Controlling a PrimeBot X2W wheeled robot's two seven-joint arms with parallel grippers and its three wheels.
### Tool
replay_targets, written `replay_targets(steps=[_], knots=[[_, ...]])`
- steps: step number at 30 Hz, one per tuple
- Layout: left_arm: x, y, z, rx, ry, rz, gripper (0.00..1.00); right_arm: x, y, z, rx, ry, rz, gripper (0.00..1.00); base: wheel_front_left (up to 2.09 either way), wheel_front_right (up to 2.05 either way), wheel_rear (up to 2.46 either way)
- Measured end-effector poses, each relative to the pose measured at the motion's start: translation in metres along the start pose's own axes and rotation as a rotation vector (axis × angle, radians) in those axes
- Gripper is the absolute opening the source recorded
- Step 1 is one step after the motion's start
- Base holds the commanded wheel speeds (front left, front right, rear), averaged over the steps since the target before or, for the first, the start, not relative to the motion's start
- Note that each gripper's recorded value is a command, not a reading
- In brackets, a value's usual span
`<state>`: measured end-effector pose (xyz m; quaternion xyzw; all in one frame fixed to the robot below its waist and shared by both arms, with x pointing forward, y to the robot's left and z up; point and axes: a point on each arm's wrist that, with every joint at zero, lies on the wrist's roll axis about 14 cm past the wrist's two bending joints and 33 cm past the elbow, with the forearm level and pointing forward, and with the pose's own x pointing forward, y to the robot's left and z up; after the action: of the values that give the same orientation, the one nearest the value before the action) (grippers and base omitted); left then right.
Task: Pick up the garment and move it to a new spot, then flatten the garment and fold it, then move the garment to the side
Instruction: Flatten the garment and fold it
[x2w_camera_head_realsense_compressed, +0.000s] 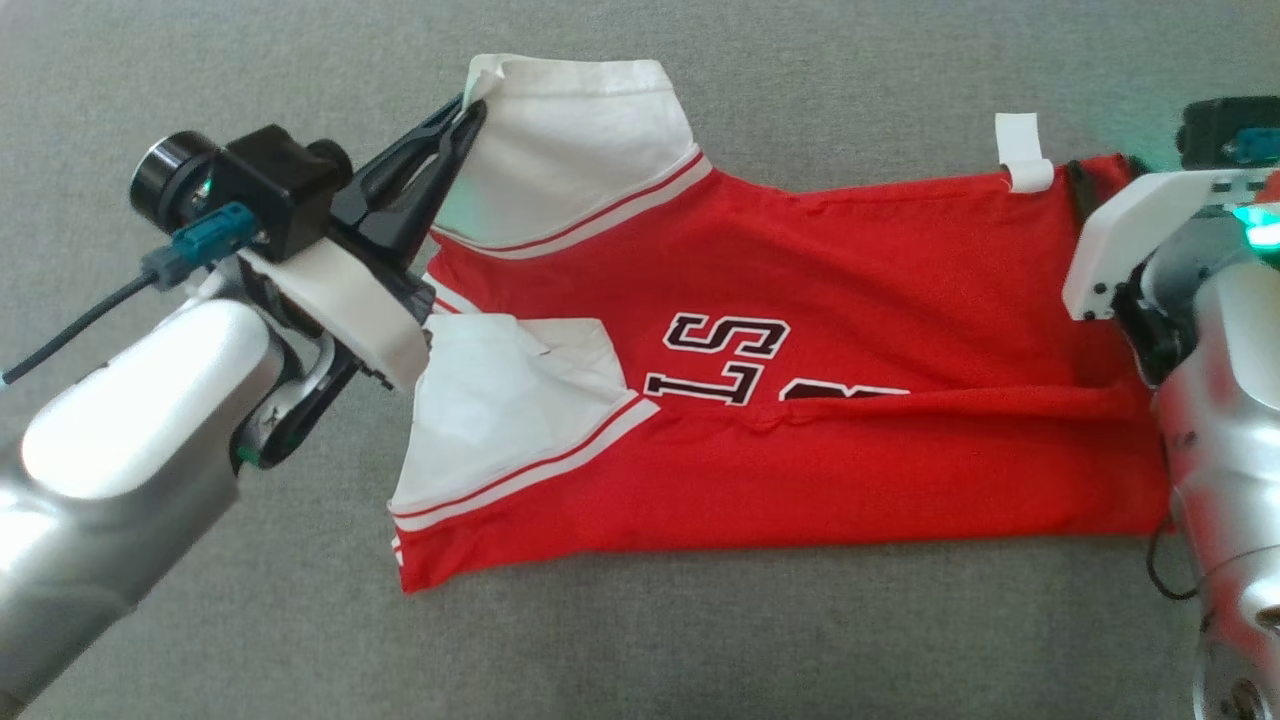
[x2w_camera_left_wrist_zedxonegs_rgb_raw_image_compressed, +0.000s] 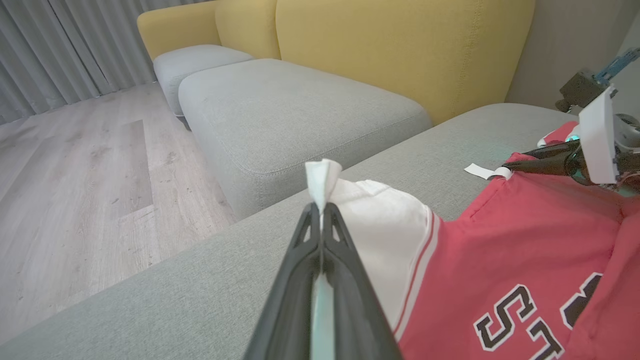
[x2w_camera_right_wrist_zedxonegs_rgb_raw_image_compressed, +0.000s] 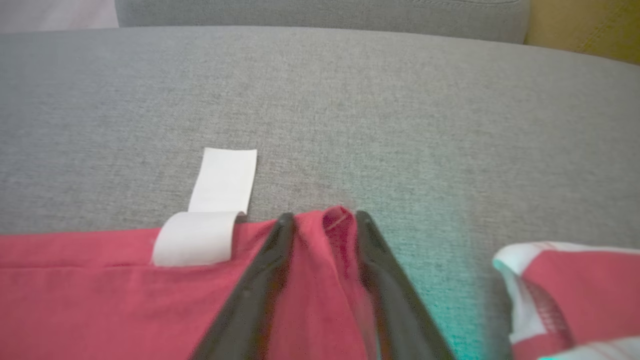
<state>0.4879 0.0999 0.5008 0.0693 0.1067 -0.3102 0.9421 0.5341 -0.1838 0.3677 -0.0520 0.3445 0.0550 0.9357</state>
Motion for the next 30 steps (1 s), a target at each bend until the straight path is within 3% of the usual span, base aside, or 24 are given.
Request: replay_targets(steps=[17,24,30], knots=[[0.01,0.049,0.02,0.045,-0.064,0.154,0.0,-0.048,-0.018,0.101,0.281,-0.46,0.024,0.0,0.0,0.0,0.0],[0.04,0.086,0.051,0.101,-0.144,0.211,0.0,-0.048,-0.021,0.14,0.283,-0.57,0.049,0.0,0.0,0.0,0.0],[0.059,0.097,0.068,0.1,-0.196,0.217,0.0,-0.042,-0.018,0.156,0.257,-0.613,0.064,0.0,0.0,0.0,0.0]])
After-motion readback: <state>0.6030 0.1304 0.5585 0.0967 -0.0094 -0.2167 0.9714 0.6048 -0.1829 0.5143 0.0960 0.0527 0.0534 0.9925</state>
